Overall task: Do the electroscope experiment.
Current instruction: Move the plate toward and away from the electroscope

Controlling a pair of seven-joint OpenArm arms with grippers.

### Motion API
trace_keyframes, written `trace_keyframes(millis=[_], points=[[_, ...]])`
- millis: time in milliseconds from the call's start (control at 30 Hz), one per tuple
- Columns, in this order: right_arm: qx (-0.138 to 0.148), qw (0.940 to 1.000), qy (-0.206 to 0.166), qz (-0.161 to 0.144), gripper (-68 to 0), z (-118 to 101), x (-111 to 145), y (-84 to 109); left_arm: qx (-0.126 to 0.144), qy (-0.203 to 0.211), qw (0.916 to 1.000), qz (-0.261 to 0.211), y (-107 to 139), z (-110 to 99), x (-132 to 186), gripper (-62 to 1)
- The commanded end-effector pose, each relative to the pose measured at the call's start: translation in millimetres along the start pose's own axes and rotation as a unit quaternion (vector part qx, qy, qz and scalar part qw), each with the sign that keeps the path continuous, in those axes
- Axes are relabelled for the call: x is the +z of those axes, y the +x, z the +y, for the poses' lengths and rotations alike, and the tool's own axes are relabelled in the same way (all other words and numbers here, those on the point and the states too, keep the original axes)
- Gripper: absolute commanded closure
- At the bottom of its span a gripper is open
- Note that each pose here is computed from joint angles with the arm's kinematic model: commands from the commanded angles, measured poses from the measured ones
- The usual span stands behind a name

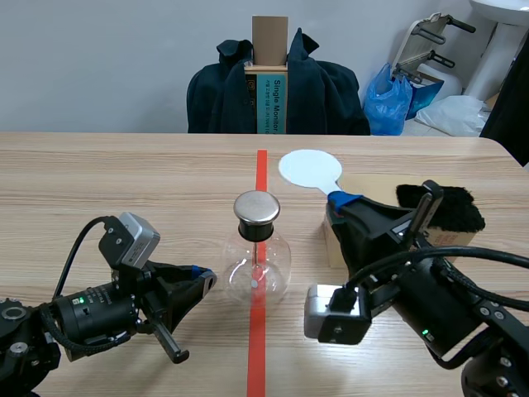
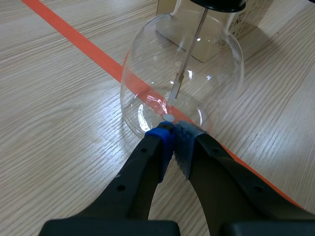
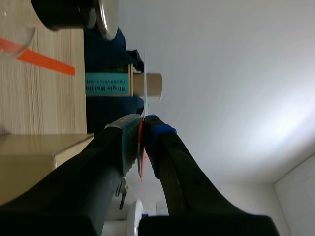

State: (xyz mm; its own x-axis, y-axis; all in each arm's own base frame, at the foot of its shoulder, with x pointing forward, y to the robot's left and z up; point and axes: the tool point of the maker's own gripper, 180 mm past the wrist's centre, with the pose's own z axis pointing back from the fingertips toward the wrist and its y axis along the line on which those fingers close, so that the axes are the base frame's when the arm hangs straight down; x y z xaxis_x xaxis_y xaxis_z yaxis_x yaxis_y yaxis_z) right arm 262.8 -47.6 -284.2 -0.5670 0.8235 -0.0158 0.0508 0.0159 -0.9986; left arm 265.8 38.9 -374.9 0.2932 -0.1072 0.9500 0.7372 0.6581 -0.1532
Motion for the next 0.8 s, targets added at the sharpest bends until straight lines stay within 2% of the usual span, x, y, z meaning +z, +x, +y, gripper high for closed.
trace_keyframes(millis=[0, 267, 400, 500, 767], points=[[0.006, 0.9998, -0.01, 0.014, -0.8, -6.1, -1.1, -6.0, -0.004, 0.001, 0.9998, -0.017, 11.4, 2.7, -0.1, -1.9], [0.009, 0.995, -0.009, 0.099, -0.8, -5.8, 2.9, -36.1, -0.004, 0.001, 0.9998, -0.017, 11.3, 2.7, -0.2, -1.9], [0.009, 0.9932, -0.009, 0.116, -0.8, -5.9, 4.2, -42.1, -0.004, 0.001, 0.9998, -0.017, 11.3, 2.7, -0.2, -1.9], [0.011, 0.9948, -0.008, 0.101, -0.8, -5.7, 3.0, -36.8, -0.004, 0.001, 0.9998, -0.017, 11.3, 2.7, -0.2, -1.9], [0.02, 0.9997, -0.011, 0.003, -0.8, -6.3, -0.7, -1.8, -0.004, 0.001, 0.9998, -0.017, 11.3, 2.7, -0.2, -1.9]])
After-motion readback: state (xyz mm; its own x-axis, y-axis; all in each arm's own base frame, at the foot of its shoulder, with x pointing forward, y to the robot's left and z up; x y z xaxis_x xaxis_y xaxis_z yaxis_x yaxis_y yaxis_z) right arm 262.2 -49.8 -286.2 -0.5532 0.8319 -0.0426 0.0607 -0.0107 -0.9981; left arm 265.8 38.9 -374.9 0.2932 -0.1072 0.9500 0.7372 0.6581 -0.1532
